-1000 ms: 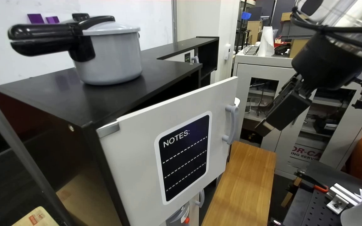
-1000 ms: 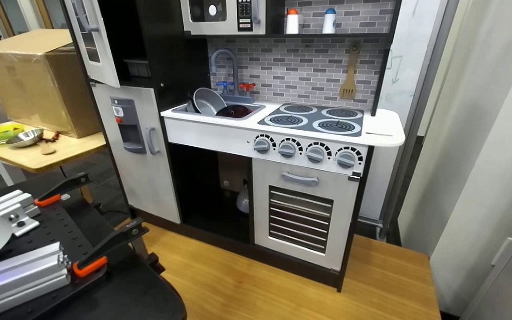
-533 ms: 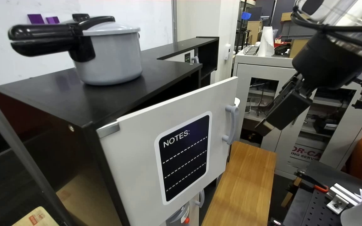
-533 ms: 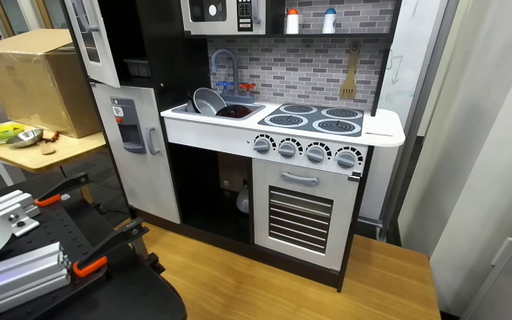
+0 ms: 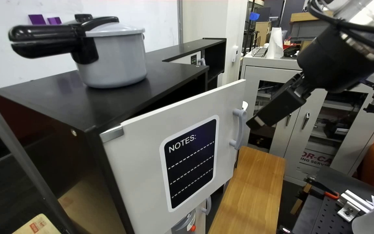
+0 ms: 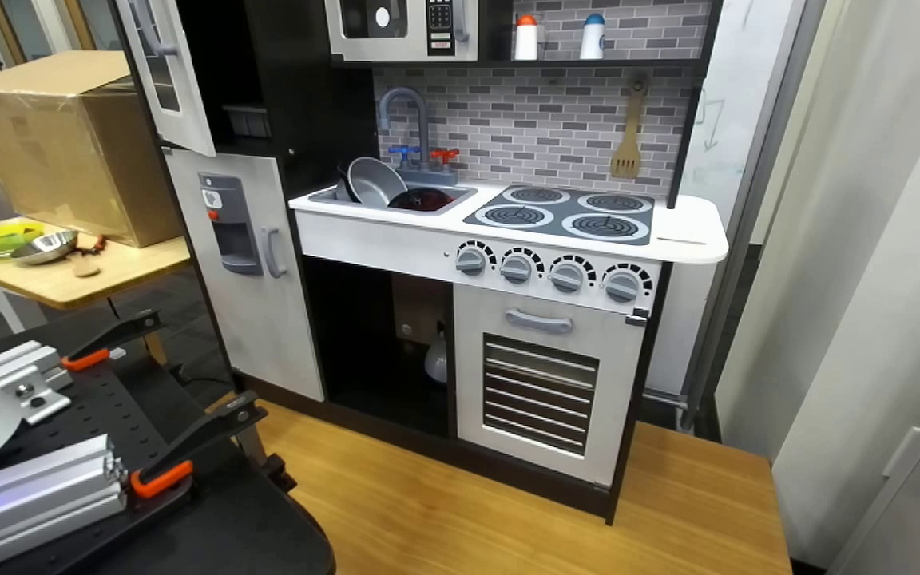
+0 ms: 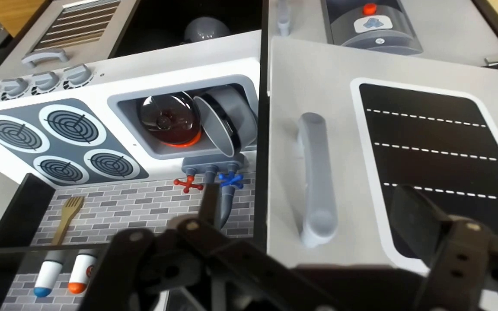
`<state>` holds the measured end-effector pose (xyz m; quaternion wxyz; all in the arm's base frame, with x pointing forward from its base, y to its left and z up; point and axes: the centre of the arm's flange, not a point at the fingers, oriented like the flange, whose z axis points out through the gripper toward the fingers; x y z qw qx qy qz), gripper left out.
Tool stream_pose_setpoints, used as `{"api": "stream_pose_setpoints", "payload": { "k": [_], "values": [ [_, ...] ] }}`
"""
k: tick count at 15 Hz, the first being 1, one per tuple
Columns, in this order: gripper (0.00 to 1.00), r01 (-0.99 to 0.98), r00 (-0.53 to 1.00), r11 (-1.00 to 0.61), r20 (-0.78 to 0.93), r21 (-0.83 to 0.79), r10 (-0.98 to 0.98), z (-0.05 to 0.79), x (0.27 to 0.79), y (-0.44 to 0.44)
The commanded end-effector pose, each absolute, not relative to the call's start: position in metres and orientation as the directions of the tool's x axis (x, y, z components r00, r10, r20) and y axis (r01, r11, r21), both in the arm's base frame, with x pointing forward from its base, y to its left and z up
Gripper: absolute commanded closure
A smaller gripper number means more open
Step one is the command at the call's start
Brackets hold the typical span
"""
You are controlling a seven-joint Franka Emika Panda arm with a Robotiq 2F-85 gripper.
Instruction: Close the open cabinet door
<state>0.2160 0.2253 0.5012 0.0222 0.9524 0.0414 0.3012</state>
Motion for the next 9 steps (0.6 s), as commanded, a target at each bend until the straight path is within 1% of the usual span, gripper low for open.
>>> {"api": "stream_pose_setpoints", "payload": {
  "k": [1, 6, 9],
  "values": [
    [0.0, 0.012, 0.79, -0.994, 0.609, 0.105, 0.074, 0.491, 0.219, 0.239],
    [0.0, -0.042, 0.787, -0.991, 0.616, 0.13, 0.047, 0.477, 0.228, 0.24],
    [0.0, -0.039, 0.796, -0.992, 0.604, 0.122, 0.043, 0.471, 0.237, 0.239]
  ]
}}
